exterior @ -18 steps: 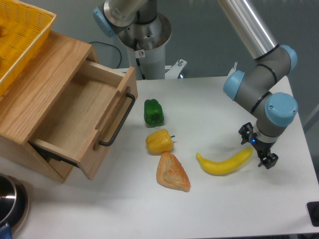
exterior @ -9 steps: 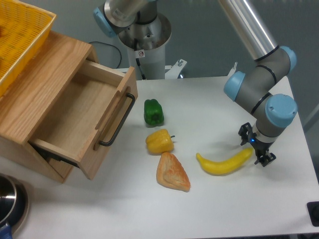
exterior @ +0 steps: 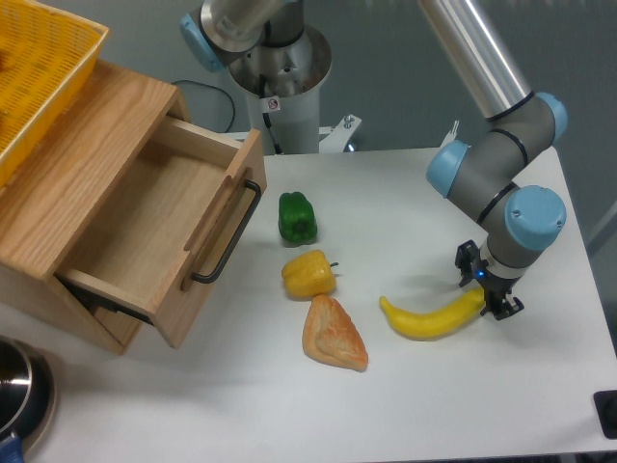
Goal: Pick up the banana
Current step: 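Close the gripper on the banana's stem end, then lift the gripped banana up off the table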
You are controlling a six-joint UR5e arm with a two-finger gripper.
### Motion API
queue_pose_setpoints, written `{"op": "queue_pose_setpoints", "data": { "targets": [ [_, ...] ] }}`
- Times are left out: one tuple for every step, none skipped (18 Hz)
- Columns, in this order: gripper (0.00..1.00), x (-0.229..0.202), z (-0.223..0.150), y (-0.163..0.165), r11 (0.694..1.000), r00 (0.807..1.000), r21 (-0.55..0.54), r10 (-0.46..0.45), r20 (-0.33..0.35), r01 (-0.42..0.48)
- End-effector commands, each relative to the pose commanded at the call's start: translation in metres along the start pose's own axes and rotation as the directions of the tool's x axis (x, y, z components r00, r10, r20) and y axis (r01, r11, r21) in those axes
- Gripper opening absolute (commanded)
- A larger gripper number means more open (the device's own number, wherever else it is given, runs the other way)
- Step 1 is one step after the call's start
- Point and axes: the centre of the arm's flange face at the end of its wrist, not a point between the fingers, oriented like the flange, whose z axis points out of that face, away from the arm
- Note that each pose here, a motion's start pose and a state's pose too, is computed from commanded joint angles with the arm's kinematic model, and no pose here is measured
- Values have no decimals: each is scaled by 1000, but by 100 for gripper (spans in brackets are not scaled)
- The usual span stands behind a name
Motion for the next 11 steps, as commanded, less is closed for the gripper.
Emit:
{"op": "queue_pose_setpoints", "data": {
  "targets": [
    [28, 0, -3, -1, 1000, 1000, 1, 2, 5, -2],
    [24, 1, -7, -3, 1000, 1000, 0, 2, 9, -2],
    [20, 2, -8, -3, 1000, 1000, 0, -3, 11, 3],
    [18, 2, -13, -3, 1000, 1000, -2, -9, 17, 9],
    [18, 3, -17, -3, 1000, 1000, -2, -12, 21, 12],
    [18, 3, -20, -3, 1000, 1000, -3, -12, 26, 12],
    [18, 4, -26, -3, 1000, 999, -4, -12, 32, 12],
    [18, 5, -32, -3, 1000, 999, -10, -12, 39, 12],
    [18, 5, -40, -3, 1000, 999, -13, -12, 49, 12],
    [18, 7, -50, -3, 1000, 998, -17, -11, 61, 12],
    [18, 9, -61, -3, 1000, 997, -21, -13, 74, 14]
  ]
}}
